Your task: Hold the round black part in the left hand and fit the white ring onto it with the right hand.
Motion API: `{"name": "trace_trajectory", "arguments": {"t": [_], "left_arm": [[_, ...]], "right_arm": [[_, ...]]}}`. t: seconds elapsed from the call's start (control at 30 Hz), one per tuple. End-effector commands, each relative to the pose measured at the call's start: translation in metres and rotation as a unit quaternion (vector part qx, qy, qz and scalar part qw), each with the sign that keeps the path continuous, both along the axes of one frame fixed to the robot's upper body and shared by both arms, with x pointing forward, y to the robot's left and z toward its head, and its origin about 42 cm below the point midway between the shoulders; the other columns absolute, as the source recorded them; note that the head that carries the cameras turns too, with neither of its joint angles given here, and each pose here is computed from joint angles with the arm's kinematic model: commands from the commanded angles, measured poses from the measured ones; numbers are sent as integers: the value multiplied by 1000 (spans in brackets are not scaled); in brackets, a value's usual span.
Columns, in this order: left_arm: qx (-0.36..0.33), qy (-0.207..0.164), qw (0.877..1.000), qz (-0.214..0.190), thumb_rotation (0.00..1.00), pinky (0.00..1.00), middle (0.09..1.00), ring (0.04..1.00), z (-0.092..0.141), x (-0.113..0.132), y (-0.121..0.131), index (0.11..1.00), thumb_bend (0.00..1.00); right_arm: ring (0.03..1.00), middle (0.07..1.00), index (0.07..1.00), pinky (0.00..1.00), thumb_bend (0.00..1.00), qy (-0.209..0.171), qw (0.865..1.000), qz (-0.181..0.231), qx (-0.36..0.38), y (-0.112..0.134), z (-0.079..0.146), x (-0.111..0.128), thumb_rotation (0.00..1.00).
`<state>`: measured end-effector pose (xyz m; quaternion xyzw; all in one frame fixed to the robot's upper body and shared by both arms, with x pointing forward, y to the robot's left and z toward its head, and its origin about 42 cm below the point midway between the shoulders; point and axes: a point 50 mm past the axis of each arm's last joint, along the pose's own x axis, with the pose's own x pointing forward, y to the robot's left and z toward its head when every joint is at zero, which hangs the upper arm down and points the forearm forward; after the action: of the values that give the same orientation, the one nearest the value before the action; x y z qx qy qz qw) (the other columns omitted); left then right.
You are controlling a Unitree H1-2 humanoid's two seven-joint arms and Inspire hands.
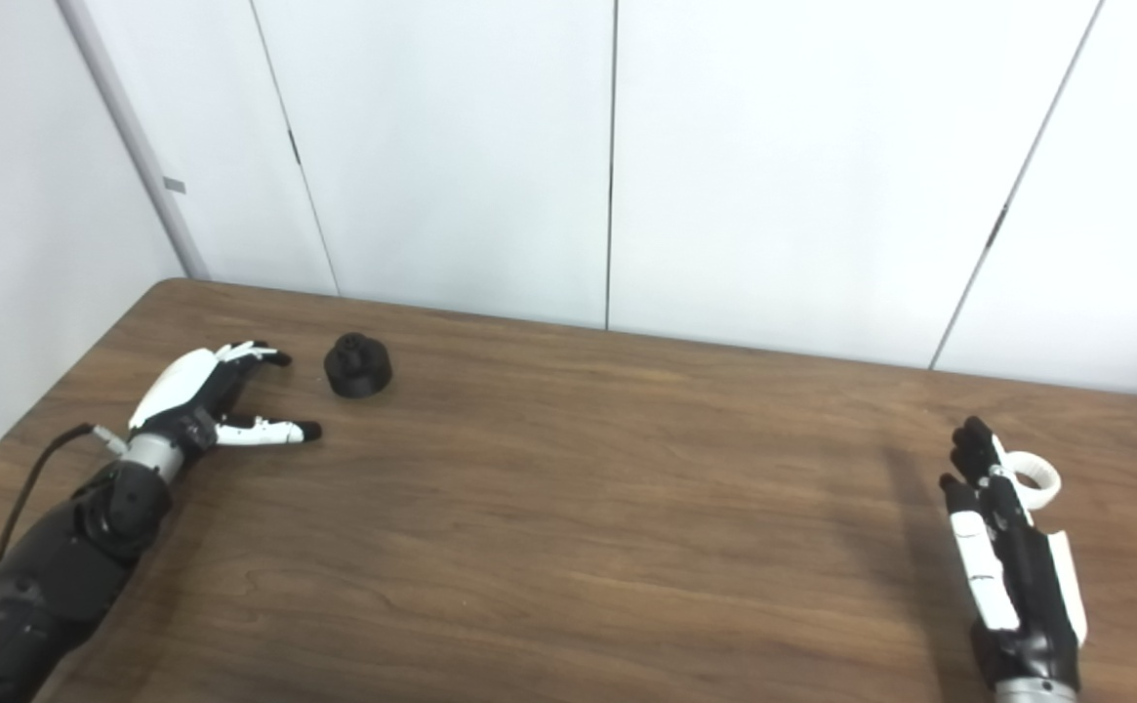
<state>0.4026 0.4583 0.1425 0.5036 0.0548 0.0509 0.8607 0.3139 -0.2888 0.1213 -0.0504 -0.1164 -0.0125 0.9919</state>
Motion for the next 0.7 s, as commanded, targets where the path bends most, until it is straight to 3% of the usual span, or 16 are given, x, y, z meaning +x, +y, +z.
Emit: {"name": "trace_trajectory", "arguments": {"t": [0.0,0.67], "left_arm": [[20,-22,1000,-2,423,1000,944,999,28,15,9,807,1000],[13,-4,1000,-27,422,1000,927,985,24,47,-16,788,1000]], "right_arm": [[966,955,942,923,323,33,999,-4,12,0,-26,-19,790],[963,957,950,913,307,33,999,-2,14,10,-22,-27,786]]}}
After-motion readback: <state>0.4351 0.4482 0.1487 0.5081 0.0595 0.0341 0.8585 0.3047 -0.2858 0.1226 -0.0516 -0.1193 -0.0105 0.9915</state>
